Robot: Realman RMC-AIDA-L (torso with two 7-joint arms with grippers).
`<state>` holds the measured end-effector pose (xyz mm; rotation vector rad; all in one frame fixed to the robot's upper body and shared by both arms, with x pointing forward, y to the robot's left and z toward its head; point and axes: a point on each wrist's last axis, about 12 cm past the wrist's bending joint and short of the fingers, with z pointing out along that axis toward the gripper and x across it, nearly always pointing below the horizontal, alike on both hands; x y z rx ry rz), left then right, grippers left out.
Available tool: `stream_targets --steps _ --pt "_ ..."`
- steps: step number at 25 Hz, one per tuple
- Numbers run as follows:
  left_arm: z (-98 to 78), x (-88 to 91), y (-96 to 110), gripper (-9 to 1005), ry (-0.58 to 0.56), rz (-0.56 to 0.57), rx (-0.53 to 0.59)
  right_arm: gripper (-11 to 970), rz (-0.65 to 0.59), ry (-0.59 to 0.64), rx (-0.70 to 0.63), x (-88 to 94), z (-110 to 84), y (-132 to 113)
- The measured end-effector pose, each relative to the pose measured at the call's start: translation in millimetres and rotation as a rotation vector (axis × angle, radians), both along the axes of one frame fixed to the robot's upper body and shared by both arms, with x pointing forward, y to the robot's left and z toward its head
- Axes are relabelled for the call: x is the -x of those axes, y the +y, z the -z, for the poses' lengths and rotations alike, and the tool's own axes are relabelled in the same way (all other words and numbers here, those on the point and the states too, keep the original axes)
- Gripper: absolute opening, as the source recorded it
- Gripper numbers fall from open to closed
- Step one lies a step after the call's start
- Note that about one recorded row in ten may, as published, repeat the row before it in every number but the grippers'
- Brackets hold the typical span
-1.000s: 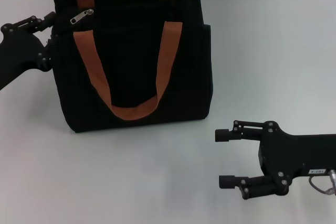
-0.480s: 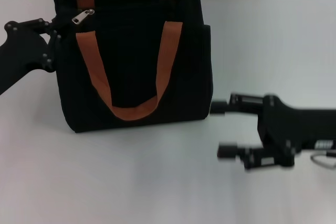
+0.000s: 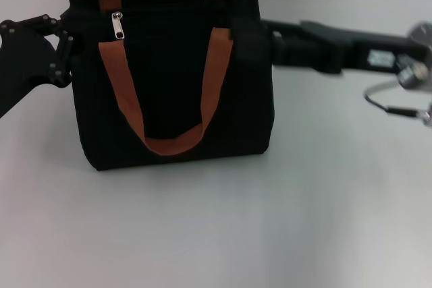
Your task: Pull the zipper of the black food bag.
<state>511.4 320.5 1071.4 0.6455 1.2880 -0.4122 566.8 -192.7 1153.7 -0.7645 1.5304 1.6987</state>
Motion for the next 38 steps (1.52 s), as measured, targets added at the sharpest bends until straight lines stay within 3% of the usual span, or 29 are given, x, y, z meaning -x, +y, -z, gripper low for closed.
stream_targets --steps 10,19,24,27,32,38 --pt "-3.2 -2.6 -1 23 -0.007 0.013 0.011 809 0.017 0.131 0.171 -43.2 -29.3 37" --pt "-5.7 -3.4 -2 23 -0.004 0.022 0.038 810 0.023 0.164 0.289 -57.0 -39.3 58" --pt "-7.0 -2.0 -4 23 -0.015 0.039 0.053 761 0.033 0.177 0.345 -61.9 -39.6 70" --pt "-7.7 -1.2 -5 23 -0.02 0.046 0.059 598 0.04 0.179 0.375 -65.1 -40.6 78" --pt "-9.2 -2.9 -8 23 -0.027 0.059 0.065 500 0.041 0.169 0.421 -67.5 -41.5 93" --pt "-9.7 -4.3 -11 23 -0.026 0.069 0.081 494 0.061 0.162 0.467 -71.0 -41.5 106"
